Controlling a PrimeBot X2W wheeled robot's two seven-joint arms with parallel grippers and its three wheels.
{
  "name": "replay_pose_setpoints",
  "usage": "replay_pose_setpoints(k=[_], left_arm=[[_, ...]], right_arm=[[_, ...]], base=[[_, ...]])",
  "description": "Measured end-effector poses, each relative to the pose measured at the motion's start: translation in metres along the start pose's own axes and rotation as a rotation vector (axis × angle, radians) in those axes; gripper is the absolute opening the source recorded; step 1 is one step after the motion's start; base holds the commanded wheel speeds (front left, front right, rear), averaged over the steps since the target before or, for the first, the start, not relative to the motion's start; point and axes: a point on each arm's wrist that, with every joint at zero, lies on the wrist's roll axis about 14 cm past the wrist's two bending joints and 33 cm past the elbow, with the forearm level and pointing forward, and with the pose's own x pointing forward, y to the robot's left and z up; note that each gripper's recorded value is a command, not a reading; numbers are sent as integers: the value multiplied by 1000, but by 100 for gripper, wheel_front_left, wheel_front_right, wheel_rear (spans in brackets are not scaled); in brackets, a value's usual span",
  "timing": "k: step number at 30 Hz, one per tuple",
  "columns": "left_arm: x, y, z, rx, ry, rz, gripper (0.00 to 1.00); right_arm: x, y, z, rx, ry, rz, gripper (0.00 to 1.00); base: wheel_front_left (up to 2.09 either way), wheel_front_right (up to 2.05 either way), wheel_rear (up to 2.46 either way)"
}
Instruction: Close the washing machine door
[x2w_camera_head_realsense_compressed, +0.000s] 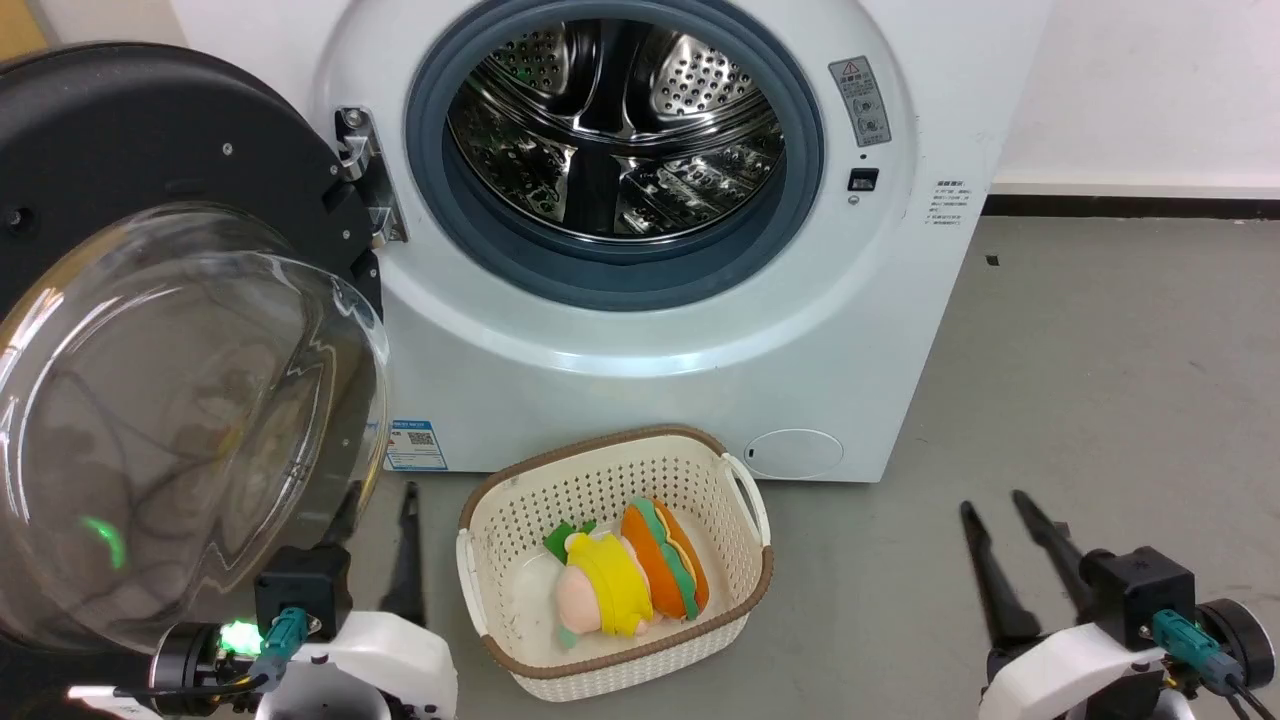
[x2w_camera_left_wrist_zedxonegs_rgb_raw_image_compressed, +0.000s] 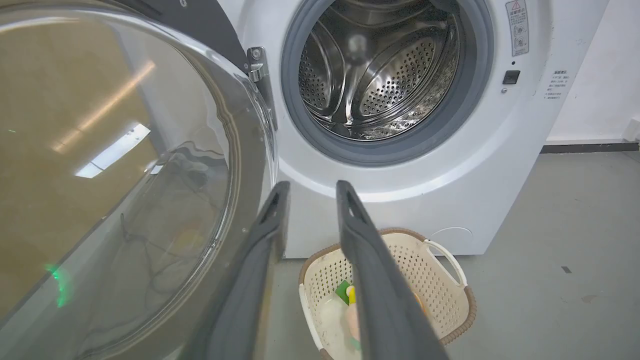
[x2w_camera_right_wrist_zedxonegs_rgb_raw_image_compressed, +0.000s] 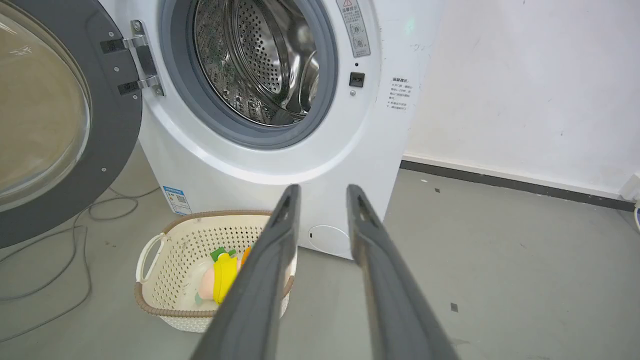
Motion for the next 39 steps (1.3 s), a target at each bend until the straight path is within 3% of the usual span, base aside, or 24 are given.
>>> replay_pose_setpoints(k=[11,12,13,14,26,39], left_arm=[[0,2,1,0,-13,17,100],[0,2,1,0,-14,18,47],[0,2,1,0,-14,21,5],[0,3,1,1,-17,23,0],[-1,21,26,1,-106,77,0],[-6,74,85,20,-295,197,0]], right_arm=[[0,-6,1,21,-13,-18,100],[0,-6,1,23,-17,-18,100],[0,-7,1,25,-18,-19,100],[1,-7,1,27,-18,-19,100],[7,-5,3,53,-39,-11,100],[20,6,-1,79,-44,23,100]], base=[[0,0,0],[0,0,0],[0,0,0],[0,0,0],[0,0,0],[0,0,0]])
